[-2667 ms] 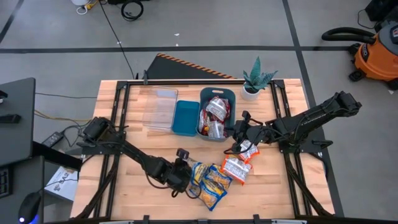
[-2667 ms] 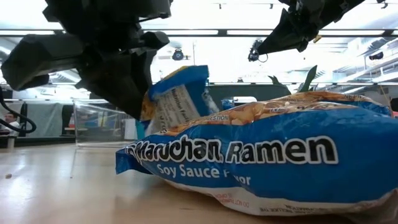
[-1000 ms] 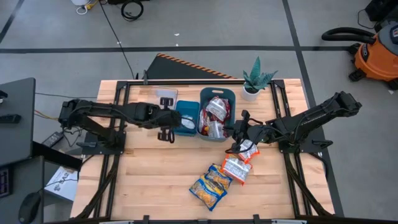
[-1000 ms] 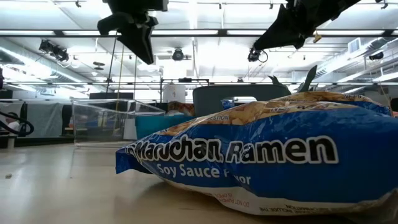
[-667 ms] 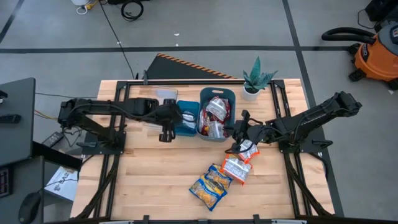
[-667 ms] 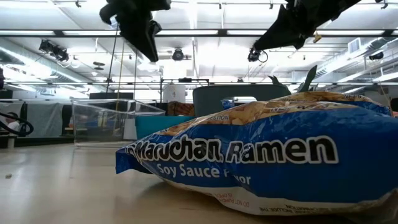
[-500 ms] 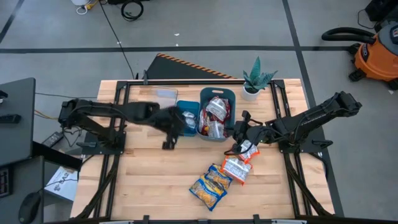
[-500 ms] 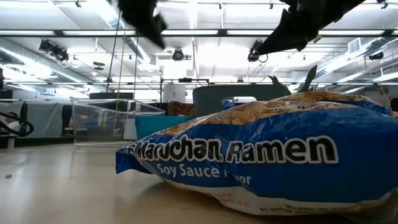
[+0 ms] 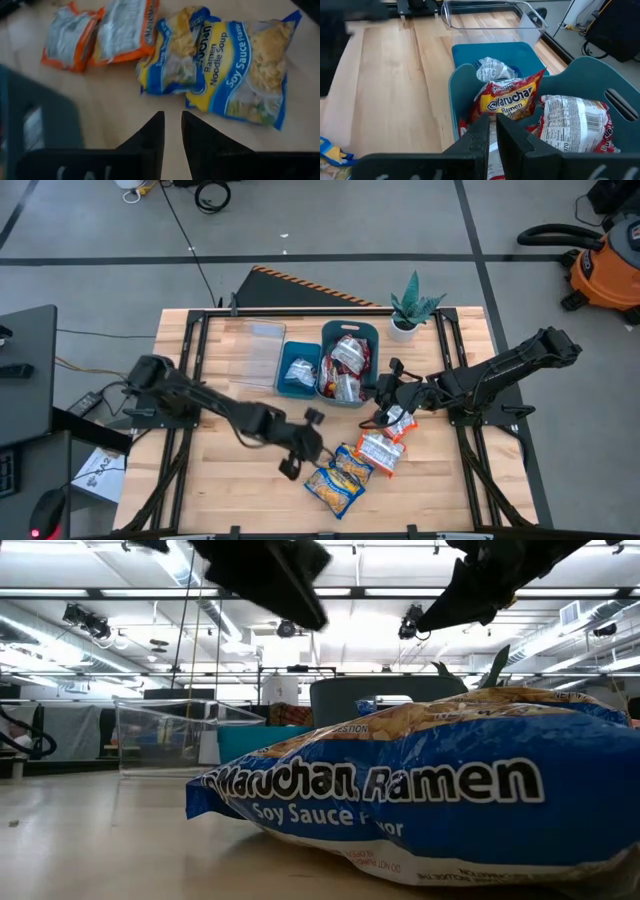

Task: Sort Maruchan noodles
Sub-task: Put the blue noodle pack into the blue bin

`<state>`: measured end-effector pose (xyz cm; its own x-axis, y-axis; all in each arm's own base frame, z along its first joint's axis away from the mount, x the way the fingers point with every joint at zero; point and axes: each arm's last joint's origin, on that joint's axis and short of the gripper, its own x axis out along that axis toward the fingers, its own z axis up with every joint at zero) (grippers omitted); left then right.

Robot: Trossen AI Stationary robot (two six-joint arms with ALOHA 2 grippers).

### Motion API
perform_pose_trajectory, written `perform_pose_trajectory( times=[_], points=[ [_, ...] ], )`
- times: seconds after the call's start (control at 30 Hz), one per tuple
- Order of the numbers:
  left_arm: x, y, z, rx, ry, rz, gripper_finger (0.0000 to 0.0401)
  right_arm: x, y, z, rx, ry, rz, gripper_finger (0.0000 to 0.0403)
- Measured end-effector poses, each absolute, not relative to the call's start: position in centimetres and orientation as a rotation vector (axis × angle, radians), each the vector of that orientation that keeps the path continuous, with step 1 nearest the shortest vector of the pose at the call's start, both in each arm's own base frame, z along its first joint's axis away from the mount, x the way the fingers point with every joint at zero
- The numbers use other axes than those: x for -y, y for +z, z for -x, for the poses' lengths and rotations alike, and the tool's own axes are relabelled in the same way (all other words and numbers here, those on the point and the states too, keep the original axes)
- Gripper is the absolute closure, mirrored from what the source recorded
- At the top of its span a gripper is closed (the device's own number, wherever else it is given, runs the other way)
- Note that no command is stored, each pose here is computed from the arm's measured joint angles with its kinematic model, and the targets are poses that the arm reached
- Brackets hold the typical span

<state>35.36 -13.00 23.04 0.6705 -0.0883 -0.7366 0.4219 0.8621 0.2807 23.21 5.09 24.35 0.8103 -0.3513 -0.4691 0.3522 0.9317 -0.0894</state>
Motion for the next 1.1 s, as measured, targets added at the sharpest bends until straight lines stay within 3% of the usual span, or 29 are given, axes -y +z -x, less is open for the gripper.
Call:
perform_pose_trajectory(
  times=[0.13,0.37,0.5,0.77,1.1],
  points=[
    [15.3,20.4,-36.5,-0.751,-0.353,-0.526,0.0295,-5.1,24.3,-23.2,-0.502,-0.376,-0.002,0.0364],
    [17.0,17.1,-36.8,-0.774,-0.396,-0.753,0.0194,-5.1,24.3,-23.2,-0.502,-0.379,-0.006,0.0364],
    [17.3,15.8,-37.4,-0.746,-0.413,-0.866,0.0166,-5.1,24.3,-23.2,-0.499,-0.384,-0.009,0.0364],
    [17.6,13.4,-38.3,-0.717,-0.442,-0.994,0.0190,-5.1,24.4,-23.2,-0.489,-0.387,-0.017,0.0364],
    [17.2,15.1,-38.3,-0.693,-0.335,-1.013,0.0244,-5.1,24.4,-23.2,-0.490,-0.387,-0.017,0.0364]
  ],
)
